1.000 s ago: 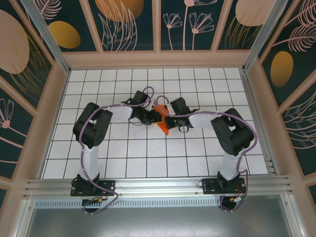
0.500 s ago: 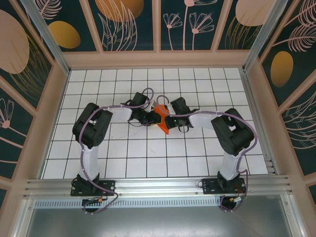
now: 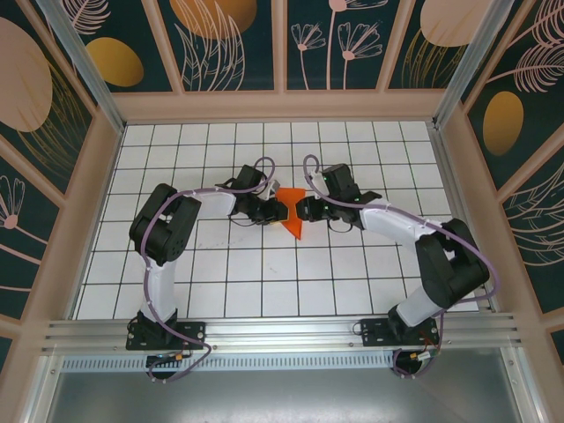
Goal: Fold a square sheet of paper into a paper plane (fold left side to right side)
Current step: Third fold the triangle at the center of the table.
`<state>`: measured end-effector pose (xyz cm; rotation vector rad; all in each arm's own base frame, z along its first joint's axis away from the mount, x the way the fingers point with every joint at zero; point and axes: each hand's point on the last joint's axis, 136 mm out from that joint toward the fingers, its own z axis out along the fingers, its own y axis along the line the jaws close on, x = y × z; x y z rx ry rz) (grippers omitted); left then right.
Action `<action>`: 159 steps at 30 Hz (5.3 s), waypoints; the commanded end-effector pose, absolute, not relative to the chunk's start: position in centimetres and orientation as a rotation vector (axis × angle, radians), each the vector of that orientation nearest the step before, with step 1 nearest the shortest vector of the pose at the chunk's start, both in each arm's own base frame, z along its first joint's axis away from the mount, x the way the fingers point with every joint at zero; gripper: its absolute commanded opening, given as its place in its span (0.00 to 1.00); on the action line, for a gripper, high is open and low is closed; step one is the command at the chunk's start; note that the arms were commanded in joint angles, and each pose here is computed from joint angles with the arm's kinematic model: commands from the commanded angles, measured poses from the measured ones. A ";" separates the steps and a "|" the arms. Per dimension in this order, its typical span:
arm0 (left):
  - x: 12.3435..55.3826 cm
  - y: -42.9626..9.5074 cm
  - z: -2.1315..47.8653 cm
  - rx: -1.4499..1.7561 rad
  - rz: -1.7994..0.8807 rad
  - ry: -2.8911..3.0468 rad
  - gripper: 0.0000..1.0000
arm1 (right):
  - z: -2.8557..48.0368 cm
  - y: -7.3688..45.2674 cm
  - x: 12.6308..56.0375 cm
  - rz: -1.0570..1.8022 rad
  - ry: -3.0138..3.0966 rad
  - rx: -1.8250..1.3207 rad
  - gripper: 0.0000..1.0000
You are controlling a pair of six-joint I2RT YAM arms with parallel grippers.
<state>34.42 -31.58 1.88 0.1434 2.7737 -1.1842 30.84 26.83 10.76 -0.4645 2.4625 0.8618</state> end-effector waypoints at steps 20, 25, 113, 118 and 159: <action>32.2 -29.0 -3.2 0.092 -0.971 2.940 0.25 | 3.8 29.7 27.2 1.034 2.679 -0.492 0.25; 32.2 -28.9 -3.3 0.088 -0.966 2.943 0.25 | 2.5 29.2 26.9 1.006 2.719 -0.479 0.24; 31.4 -33.8 4.4 0.138 -1.215 2.757 0.16 | -3.1 24.1 22.8 0.828 2.938 -0.273 0.00; 31.1 -34.5 3.1 0.131 -1.226 2.785 0.15 | -3.1 24.0 22.8 0.821 2.939 -0.274 0.00; 41.1 -22.6 -3.9 -0.054 -0.699 2.861 0.17 | -3.6 23.2 21.8 0.770 2.995 -0.279 0.00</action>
